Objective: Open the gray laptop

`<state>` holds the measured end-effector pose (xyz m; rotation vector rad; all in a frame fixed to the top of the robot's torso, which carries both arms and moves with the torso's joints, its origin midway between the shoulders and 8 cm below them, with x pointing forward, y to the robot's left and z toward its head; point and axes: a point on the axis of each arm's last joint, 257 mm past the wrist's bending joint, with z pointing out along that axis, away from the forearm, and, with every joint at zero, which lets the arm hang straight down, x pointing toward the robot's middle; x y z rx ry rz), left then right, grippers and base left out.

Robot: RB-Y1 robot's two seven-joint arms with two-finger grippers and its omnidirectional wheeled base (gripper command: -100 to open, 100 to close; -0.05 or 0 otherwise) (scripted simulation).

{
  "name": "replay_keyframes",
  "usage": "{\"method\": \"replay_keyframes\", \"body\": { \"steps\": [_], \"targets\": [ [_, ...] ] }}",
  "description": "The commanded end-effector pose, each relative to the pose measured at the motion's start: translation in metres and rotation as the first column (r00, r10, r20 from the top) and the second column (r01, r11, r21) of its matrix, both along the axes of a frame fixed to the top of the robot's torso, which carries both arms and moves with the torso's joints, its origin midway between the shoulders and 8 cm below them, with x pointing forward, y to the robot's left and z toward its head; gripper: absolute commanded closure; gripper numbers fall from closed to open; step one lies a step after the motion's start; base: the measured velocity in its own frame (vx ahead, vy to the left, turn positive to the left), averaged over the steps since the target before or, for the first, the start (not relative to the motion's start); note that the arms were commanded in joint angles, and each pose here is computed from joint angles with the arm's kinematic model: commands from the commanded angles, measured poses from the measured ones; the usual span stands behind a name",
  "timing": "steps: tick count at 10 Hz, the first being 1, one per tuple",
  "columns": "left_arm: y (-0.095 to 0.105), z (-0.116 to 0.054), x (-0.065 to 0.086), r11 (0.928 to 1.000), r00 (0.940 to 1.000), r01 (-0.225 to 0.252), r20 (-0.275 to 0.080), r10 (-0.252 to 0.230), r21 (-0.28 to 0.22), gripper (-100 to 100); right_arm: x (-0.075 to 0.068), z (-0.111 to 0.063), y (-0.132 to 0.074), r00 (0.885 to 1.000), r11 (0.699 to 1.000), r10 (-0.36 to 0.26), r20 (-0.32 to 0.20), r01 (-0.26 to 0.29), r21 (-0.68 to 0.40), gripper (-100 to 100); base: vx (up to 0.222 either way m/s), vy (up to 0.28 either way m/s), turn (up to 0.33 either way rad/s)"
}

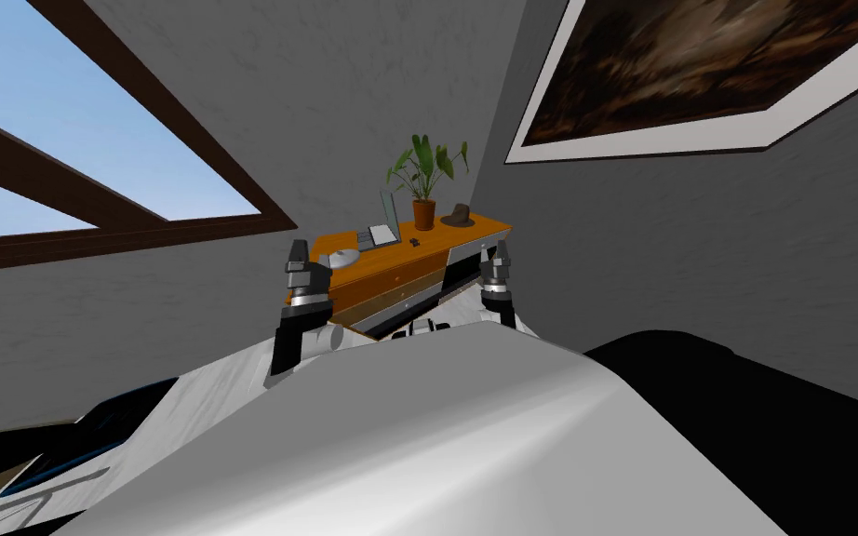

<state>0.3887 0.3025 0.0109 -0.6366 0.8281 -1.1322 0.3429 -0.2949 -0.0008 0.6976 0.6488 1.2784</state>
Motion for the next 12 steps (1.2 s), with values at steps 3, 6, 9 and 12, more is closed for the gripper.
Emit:
{"method": "replay_keyframes", "body": {
  "steps": [3, 6, 9, 12],
  "targets": [
    [0.017, -0.004, 0.018, 0.9999, 0.9966, -0.012, -0.081, 0.013, 0.011, -100, 0.0, 0.0, 0.0, 1.0, 1.0, 0.0, 0.0, 0.0, 0.0, 0, 0.022, -0.105, -0.029],
    [0.027, -0.009, 0.027, 0.9996, 0.9909, -0.027, -0.131, 0.028, 0.011, -100, 0.0, 0.0, 0.0, 1.0, 1.0, 0.0, 0.0, 0.0, 0.0, 0, 0.032, -0.111, -0.017],
    [0.046, -0.003, 0.037, 0.9986, 0.9844, -0.049, -0.168, 0.052, 0.017, -100, 0.0, 0.0, 0.0, 1.0, 1.0, 0.0, 0.0, 0.0, 0.0, 0, 0.029, -0.126, -0.028],
    [0.06, -0.008, 0.045, 0.997, 0.9724, -0.076, -0.22, 0.077, 0.013, -100, 0.0, 0.0, 0.0, 1.0, 1.0, 0.0, 0.0, 0.0, 0.0, 0, 0.041, -0.121, -0.021]
  ]
}}
